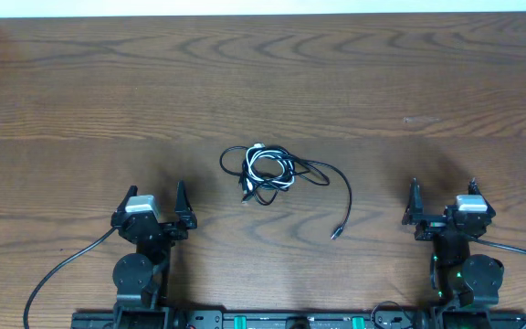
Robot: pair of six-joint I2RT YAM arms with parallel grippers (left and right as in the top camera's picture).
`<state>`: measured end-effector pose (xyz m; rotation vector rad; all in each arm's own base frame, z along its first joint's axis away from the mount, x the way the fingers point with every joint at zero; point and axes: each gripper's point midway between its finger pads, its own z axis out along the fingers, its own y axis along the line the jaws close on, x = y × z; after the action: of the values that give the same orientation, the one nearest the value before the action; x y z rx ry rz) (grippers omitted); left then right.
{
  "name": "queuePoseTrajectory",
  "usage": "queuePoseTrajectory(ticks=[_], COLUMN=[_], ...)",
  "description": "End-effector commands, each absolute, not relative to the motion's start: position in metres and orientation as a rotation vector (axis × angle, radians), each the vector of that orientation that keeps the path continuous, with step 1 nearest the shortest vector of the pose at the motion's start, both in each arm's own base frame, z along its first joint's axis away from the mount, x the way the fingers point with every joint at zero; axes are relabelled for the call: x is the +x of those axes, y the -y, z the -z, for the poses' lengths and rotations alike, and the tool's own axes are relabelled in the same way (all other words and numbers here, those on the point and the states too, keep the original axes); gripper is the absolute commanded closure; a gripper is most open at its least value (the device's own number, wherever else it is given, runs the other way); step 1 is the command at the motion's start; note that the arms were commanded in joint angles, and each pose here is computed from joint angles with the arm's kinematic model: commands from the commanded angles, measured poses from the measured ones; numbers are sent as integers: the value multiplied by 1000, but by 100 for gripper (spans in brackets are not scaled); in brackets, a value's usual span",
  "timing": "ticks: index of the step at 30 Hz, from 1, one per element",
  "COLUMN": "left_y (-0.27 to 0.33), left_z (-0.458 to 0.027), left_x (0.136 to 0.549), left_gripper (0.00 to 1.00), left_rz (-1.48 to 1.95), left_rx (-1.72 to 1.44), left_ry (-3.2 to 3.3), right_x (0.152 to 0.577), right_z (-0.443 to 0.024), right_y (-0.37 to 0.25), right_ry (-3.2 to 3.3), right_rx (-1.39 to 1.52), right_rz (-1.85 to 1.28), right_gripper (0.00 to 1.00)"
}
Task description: Untangle cables
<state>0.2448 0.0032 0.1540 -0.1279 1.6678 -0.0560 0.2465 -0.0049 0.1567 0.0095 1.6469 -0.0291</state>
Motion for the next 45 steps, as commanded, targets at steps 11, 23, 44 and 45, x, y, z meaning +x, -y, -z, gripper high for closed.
queuePoseTrajectory(ticks=[11,23,44,45], left_y=[-3,-5,3,3], left_z=[-136,-142,-155,-157], left_x=[244,244,237,237], left_gripper=[9,9,9,9], left_rz=[59,50,85,84], left_rx=[-135,-142,-110,-110], left_ry=[-1723,-1708,-1768,-1773], right_x=[246,246,246,246], right_z=[-156,-156,-156,-156], right_y=[2,2,2,2], right_ry=[-1648,-1648,-1648,-1648], right_rx=[-8,-8,-8,-8], right_rz=[32,32,32,32], right_gripper=[1,1,1,1])
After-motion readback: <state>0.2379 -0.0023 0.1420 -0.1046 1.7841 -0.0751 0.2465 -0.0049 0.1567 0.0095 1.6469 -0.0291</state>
